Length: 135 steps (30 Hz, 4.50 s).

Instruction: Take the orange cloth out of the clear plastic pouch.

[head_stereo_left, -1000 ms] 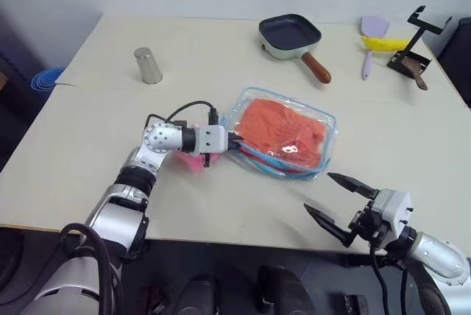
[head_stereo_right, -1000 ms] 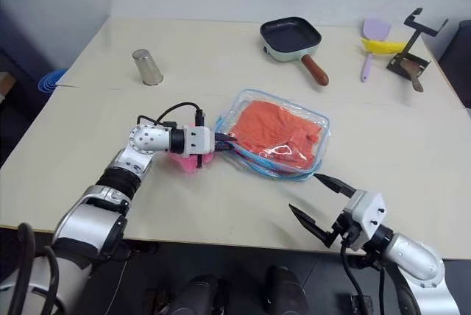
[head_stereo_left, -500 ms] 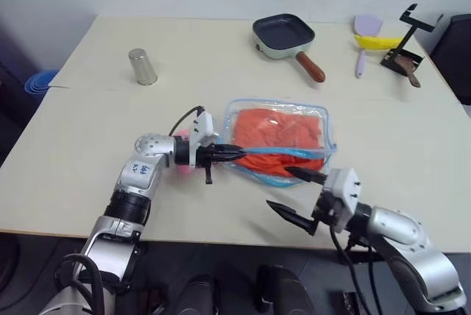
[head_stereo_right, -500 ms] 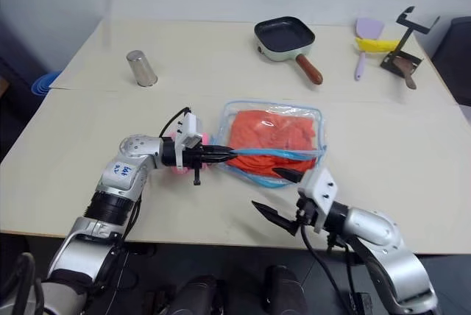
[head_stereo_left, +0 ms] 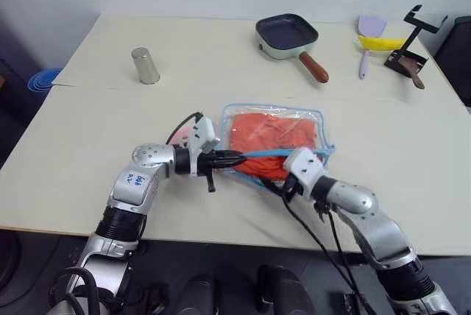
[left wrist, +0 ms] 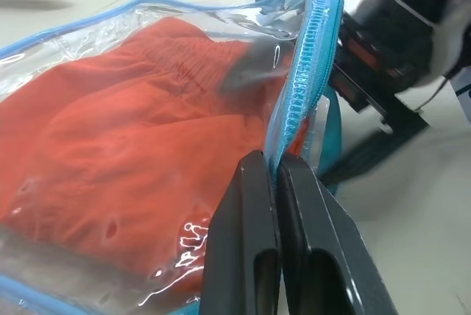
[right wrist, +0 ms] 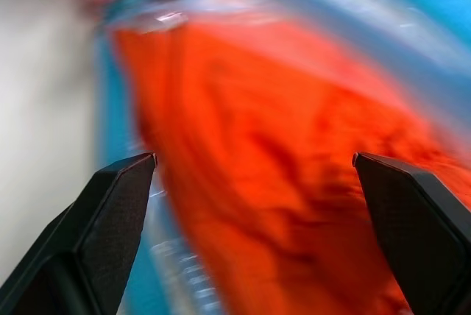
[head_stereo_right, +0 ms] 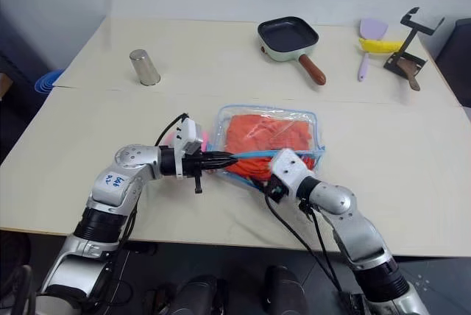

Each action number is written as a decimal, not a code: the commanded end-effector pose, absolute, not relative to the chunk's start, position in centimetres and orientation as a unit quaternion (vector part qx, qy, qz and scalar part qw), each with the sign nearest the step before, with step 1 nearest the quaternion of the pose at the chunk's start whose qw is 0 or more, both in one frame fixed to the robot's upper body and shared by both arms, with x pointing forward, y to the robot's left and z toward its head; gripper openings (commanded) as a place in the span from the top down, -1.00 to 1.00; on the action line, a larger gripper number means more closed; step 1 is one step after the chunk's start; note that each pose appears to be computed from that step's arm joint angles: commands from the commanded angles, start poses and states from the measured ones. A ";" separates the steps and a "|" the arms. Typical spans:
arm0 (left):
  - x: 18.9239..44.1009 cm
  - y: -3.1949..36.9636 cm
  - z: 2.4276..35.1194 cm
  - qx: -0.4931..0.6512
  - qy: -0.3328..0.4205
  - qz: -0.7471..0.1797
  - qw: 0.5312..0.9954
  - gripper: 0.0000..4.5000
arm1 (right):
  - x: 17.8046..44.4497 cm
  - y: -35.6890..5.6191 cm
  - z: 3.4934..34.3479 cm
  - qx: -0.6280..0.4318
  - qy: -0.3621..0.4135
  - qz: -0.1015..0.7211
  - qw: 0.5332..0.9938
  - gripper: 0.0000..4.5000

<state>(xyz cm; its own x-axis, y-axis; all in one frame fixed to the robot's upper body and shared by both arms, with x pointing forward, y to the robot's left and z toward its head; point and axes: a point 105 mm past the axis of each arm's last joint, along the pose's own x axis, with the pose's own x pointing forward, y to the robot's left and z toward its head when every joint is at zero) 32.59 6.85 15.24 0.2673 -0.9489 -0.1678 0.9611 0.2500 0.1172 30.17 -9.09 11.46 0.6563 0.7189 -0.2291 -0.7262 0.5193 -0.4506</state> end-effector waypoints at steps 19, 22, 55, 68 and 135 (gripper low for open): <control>32.9 6.8 16.5 0.123 -0.004 -0.608 0.785 0.99 | 29.8 -8.5 14.4 -0.125 -0.036 0.464 0.876 -1.00; 32.8 6.8 16.4 0.122 -0.005 -0.608 0.785 0.99 | 30.9 -9.1 14.4 -0.136 -0.036 0.434 0.890 -1.00; 32.4 6.8 16.4 0.121 -0.008 -0.606 0.786 0.99 | 32.8 -8.3 14.3 -0.124 -0.037 0.417 0.900 -1.00; 32.3 6.9 16.3 0.121 -0.007 -0.606 0.786 0.99 | 32.4 -7.7 12.4 -0.263 -0.039 0.439 0.858 -1.00; 32.4 7.8 15.3 0.071 0.023 -0.551 0.832 1.00 | 21.0 -14.8 22.0 0.002 0.041 0.633 0.773 0.99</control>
